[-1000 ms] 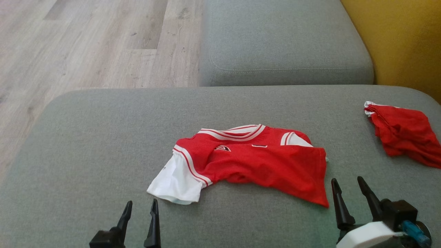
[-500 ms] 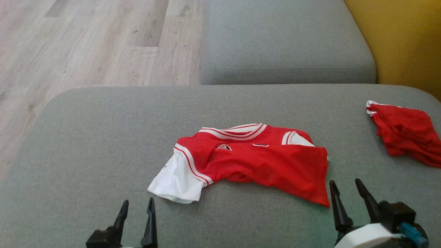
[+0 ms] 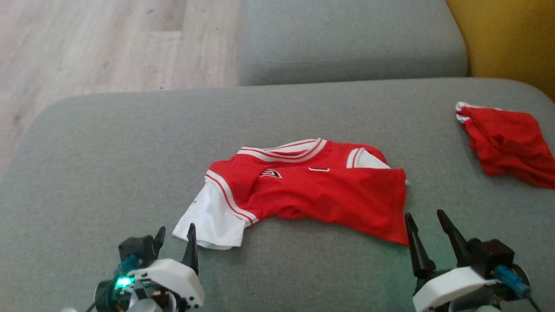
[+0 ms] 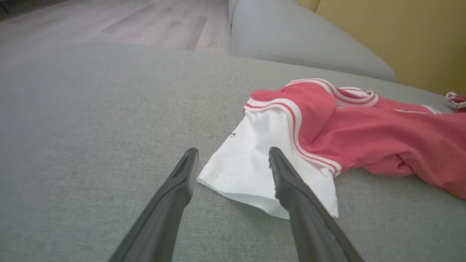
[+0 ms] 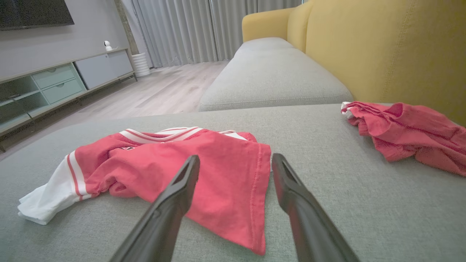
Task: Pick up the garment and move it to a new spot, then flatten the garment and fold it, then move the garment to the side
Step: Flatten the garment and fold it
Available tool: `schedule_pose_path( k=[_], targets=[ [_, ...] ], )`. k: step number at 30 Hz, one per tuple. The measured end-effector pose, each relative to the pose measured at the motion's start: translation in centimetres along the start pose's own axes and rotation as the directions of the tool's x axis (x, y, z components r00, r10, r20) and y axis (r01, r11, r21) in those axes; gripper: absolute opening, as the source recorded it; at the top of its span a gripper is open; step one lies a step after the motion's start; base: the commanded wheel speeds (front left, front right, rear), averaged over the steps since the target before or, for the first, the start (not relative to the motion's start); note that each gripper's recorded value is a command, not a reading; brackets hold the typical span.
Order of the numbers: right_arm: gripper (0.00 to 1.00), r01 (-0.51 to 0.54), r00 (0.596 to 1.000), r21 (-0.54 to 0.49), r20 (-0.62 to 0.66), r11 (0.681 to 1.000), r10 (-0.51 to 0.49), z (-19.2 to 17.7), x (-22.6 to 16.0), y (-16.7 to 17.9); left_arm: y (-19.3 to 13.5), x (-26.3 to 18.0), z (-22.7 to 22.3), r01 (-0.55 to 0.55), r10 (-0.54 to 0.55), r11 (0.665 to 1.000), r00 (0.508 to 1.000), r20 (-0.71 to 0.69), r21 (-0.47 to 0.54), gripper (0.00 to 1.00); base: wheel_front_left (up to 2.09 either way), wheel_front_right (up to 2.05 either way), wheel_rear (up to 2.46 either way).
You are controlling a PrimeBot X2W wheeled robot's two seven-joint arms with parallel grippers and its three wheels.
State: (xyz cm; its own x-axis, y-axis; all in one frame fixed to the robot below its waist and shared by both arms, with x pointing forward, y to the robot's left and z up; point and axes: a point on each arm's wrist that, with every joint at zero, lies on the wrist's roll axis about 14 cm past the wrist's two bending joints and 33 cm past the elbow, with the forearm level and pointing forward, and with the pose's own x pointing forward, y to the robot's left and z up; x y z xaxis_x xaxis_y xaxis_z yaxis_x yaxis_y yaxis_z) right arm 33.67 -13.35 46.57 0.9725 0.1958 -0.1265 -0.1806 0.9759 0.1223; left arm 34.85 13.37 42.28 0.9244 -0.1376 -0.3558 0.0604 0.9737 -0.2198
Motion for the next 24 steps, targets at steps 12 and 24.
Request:
schedule_pose_path(
  k=[12,24],
  targets=[
    [1.00,0.075,0.995,0.000,-0.065,0.997,-0.074,-1.7,0.1,-2.4,1.9,4.3,-3.5,-0.091,0.087,0.996,0.981,-0.176,-0.017,1.00,0.00,0.00,0.00],
    [1.00,0.101,0.984,-0.040,-0.146,0.994,-0.106,-3.3,0.1,-3.5,0.2,5.2,-5.2,-0.012,0.011,1.000,0.959,-0.283,-0.001,0.16,0.00,0.00,0.00]
  ],
)
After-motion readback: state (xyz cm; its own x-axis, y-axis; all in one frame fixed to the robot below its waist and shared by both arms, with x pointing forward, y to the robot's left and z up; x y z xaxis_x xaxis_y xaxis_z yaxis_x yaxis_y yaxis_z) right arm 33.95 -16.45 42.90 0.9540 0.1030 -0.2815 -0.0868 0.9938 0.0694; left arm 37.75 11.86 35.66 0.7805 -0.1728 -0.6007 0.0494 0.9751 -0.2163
